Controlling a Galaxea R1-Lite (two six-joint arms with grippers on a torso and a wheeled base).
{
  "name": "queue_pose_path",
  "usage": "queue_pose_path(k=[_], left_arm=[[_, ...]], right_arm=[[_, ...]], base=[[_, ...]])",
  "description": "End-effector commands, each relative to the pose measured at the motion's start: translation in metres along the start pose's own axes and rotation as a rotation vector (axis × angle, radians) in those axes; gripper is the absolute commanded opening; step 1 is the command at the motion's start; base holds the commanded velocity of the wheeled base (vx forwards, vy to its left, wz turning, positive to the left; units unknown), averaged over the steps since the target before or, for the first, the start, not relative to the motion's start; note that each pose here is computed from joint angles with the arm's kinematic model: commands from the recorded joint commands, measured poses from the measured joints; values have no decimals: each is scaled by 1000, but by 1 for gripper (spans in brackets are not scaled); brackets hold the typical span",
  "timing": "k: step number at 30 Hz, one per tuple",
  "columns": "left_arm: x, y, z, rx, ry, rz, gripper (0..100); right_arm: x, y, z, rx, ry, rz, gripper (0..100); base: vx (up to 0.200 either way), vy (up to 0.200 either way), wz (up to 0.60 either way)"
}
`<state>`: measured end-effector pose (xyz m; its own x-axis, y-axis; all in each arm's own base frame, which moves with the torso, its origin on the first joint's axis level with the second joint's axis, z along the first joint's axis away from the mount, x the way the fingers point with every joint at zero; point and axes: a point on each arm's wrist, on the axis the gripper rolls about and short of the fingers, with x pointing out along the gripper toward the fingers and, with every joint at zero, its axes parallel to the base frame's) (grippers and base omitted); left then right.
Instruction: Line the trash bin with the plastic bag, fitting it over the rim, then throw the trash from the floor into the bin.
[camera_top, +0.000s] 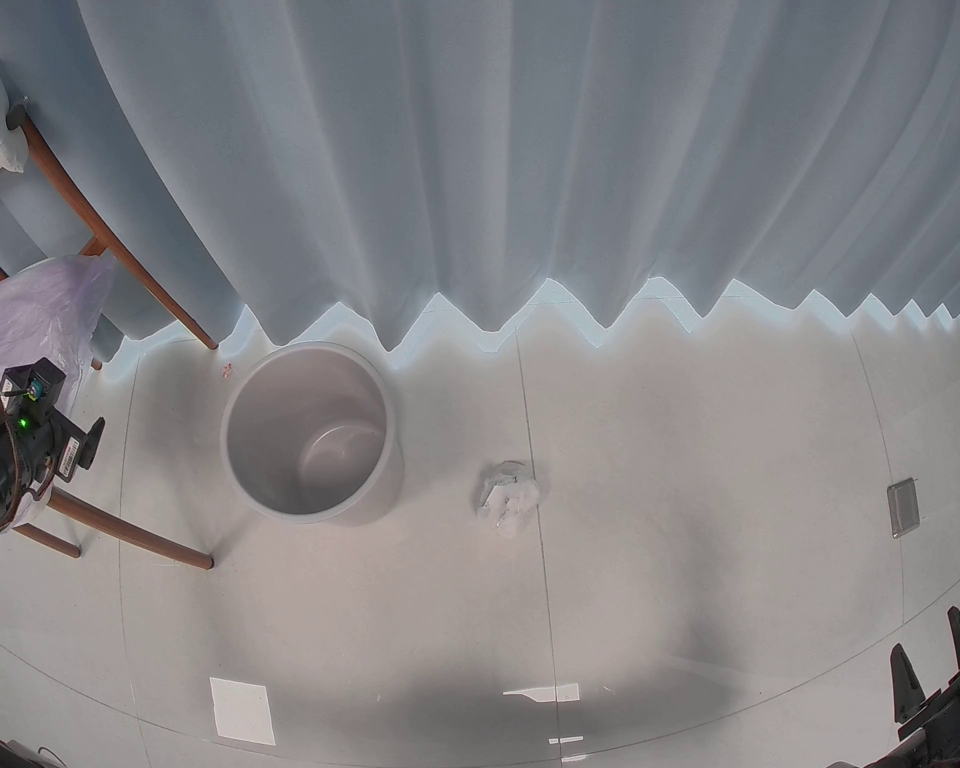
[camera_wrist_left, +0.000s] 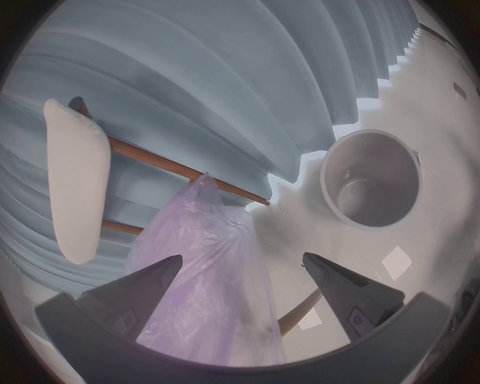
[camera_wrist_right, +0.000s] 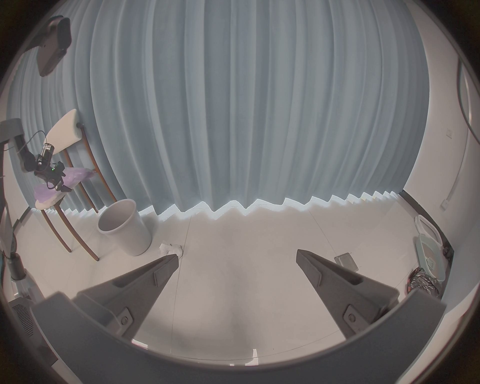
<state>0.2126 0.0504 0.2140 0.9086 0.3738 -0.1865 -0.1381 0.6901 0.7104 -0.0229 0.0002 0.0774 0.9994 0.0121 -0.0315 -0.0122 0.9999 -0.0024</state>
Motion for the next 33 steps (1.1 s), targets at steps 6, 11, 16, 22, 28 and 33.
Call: queue_pose_path(k=[6,11,16,22,28,33], left_arm=[[25,-4,-1,6,41,-20,100],[24,-1,2,3,46,8,100],[23,0,0,-2,85,51,100],[22,-1,-3,-5,107,90,100],[18,1,-1,-19,77,104,0],[12,5,-1,-87,34,101,0]], right_arm=[[-1,0,-2,0,-12,0,100],[-1,0,-2,0,-12,0,100],[-1,0,-2,0,-12,0,100],[-1,0,-2,0,-12,0,100],[-1,0,-2,0,-12,0,100],[-1,0,-2,0,-12,2,100]], base=[[0,0,0],[0,0,0],[0,0,0],[0,0,0],[0,0,0],[0,0,0]])
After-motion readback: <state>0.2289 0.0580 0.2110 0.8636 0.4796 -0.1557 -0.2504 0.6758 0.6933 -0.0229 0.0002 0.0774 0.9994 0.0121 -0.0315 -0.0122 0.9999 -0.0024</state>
